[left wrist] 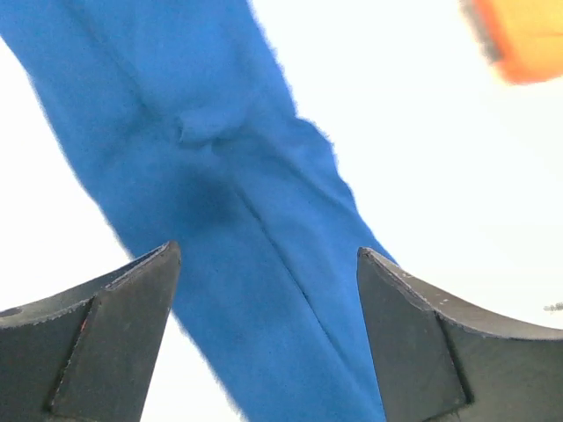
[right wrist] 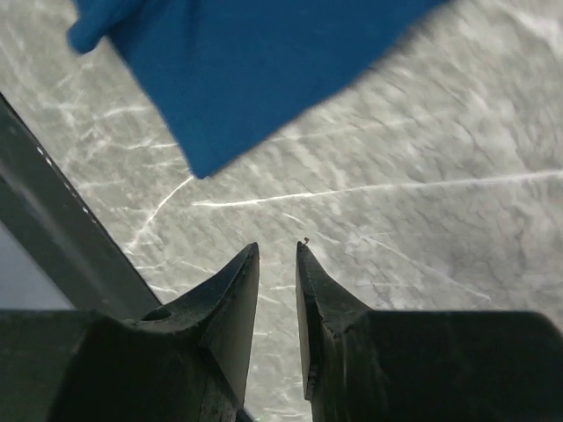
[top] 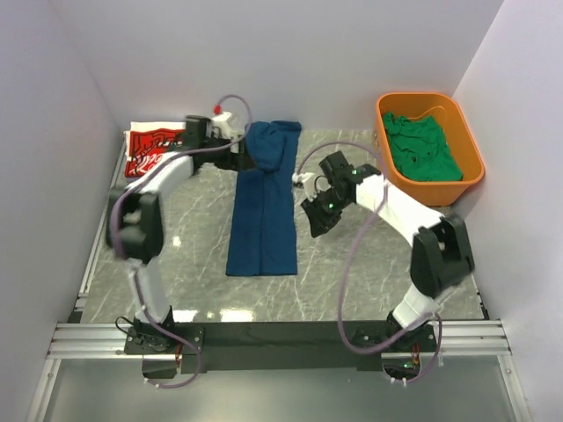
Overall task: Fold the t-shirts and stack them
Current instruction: Fold the tshirt
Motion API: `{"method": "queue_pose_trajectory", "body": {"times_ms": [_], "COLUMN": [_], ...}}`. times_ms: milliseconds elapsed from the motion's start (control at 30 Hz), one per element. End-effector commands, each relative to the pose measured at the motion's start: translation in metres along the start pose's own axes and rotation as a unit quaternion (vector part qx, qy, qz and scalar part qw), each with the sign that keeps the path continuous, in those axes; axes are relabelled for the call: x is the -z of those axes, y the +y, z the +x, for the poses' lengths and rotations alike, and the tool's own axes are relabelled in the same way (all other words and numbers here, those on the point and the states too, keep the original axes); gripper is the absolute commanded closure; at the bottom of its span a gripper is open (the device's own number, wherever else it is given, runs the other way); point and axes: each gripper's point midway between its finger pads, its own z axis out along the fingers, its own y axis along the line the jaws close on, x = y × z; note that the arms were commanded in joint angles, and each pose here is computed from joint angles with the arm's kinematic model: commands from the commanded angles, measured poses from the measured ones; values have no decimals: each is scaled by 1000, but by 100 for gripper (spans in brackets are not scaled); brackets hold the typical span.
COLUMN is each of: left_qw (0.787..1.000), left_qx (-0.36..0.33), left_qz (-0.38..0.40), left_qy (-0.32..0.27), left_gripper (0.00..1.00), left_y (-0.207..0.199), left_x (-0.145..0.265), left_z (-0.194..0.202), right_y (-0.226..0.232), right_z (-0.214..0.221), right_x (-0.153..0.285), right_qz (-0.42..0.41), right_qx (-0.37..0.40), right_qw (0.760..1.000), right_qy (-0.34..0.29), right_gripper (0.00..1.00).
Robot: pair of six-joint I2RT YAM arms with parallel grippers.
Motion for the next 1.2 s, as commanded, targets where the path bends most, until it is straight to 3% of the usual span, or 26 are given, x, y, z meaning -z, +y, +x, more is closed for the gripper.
{"method": "queue_pose_trajectory", "body": {"times_ms": [0, 33, 100, 133, 167, 200, 233, 267, 300, 333, 400, 433, 500, 567, 733, 833, 1100, 1167], "left_qw": [980, 970, 976, 959, 952, 955, 941, 923, 927, 902, 895, 879, 872, 854, 833, 836, 803, 804], "left_qx": [-156, -201, -195, -263, -291, -288, -331, -381, -371, -429, -440, -471, -481, -510, -535, -527, -564, -563], "left_qz": [50, 45, 41, 38, 43, 61, 55, 47, 59, 52, 66, 69, 92, 106, 132, 142, 178, 176], "left_qy": [-114, -131, -92, -96, -82, -36, -46, -41, -6, -11, 16, 12, 13, 13, 45, 59, 70, 76], "left_gripper": [13, 14, 15, 15, 16, 16, 16, 16, 17, 17, 19, 19, 19, 17, 17, 18, 21, 22], "left_y": [-42, -52, -41, -50, -52, -54, -66, -61, -60, -65, -64, -69, -72, -75, -63, -61, -69, -68], "left_x": [100, 129, 151, 173, 182, 185, 203, 210, 210, 220, 219, 224, 221, 220, 208, 199, 169, 163], "left_z": [-52, -55, -11, -5, 11, 55, 63, 76, 118, 127, 172, 182, 207, 220, 253, 256, 260, 261], "right_y": [41, 48, 61, 78, 82, 85, 98, 98, 98, 97, 104, 104, 106, 102, 97, 92, 86, 85], "right_z": [-22, -15, -18, -9, -8, -13, -10, -1, -5, 2, -3, 1, -2, 4, 14, 28, 47, 51], "right_x": [4, -1, -10, -19, -22, -26, -32, -41, -45, -51, -59, -65, -71, -81, -99, -106, -109, -112], "right_qz": [18, 20, 35, 28, 35, 43, 39, 40, 60, 67, 81, 79, 77, 78, 72, 65, 58, 55], "right_qx": [125, 141, 185, 216, 232, 252, 275, 286, 304, 323, 361, 367, 377, 389, 406, 411, 419, 420], "right_qw": [991, 989, 980, 974, 971, 964, 958, 955, 948, 942, 926, 925, 920, 916, 910, 909, 906, 906], "right_qy": [-53, -50, -62, -54, -56, -70, -71, -60, -68, -61, -72, -67, -77, -68, -45, -17, 12, 17], "right_gripper": [69, 69, 69, 68, 68, 66, 66, 66, 66, 65, 64, 64, 61, 59, 55, 55, 51, 50]}}
